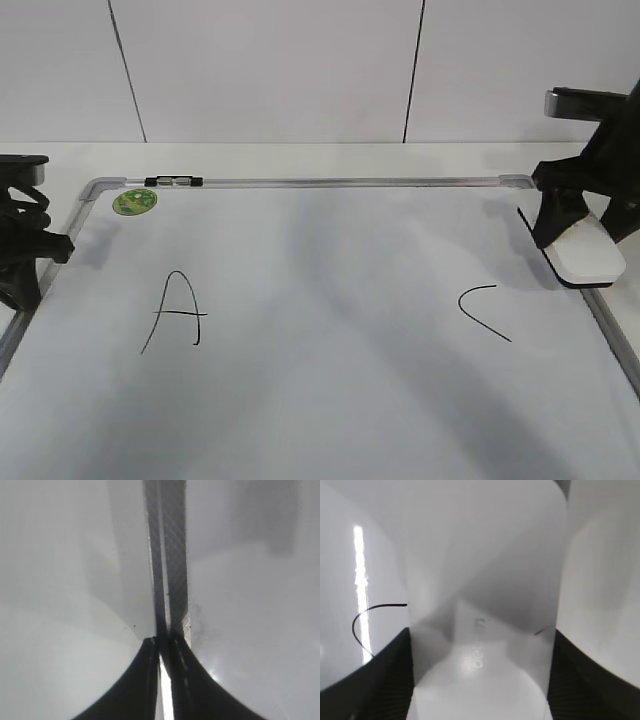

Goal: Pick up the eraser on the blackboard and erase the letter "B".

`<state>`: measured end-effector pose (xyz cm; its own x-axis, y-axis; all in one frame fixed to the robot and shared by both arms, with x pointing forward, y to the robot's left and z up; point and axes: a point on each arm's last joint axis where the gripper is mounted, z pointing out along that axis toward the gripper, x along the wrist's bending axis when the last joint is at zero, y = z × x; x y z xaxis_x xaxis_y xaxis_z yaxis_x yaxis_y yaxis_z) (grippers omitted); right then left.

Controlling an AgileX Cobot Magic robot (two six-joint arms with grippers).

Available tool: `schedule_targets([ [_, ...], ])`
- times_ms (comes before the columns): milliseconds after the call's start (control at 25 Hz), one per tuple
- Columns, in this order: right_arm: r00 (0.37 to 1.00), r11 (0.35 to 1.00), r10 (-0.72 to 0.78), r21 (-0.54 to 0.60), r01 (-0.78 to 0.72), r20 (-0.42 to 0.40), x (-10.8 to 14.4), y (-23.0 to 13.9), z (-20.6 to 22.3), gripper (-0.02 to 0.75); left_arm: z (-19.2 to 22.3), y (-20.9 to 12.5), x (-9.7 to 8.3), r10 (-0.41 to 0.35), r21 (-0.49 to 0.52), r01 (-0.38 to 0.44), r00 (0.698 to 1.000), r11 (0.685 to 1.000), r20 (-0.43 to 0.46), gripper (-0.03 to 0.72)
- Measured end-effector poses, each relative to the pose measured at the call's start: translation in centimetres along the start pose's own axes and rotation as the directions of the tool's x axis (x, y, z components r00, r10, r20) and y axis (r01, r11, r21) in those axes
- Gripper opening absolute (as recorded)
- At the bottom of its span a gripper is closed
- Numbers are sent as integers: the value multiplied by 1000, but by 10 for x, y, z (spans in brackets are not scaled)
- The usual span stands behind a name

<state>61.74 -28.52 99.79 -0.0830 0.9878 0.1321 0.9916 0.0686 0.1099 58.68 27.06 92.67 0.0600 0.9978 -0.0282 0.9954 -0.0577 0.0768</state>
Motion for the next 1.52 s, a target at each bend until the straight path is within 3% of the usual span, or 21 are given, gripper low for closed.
schedule_targets([
  [560, 1000, 1000, -1, -18, 1, -1, -1, 4, 7, 519, 0, 0, 0, 0, 0, 0, 1000, 1000, 0, 34],
  [800, 1000, 998, 16, 59, -16, -9, -2, 0, 16, 519, 0, 0, 0, 0, 0, 0, 1000, 1000, 0, 34],
  [1520, 999, 996, 36, 82, -35, -9, -2, -2, 22, 519, 0, 0, 0, 0, 0, 0, 1000, 1000, 0, 34],
])
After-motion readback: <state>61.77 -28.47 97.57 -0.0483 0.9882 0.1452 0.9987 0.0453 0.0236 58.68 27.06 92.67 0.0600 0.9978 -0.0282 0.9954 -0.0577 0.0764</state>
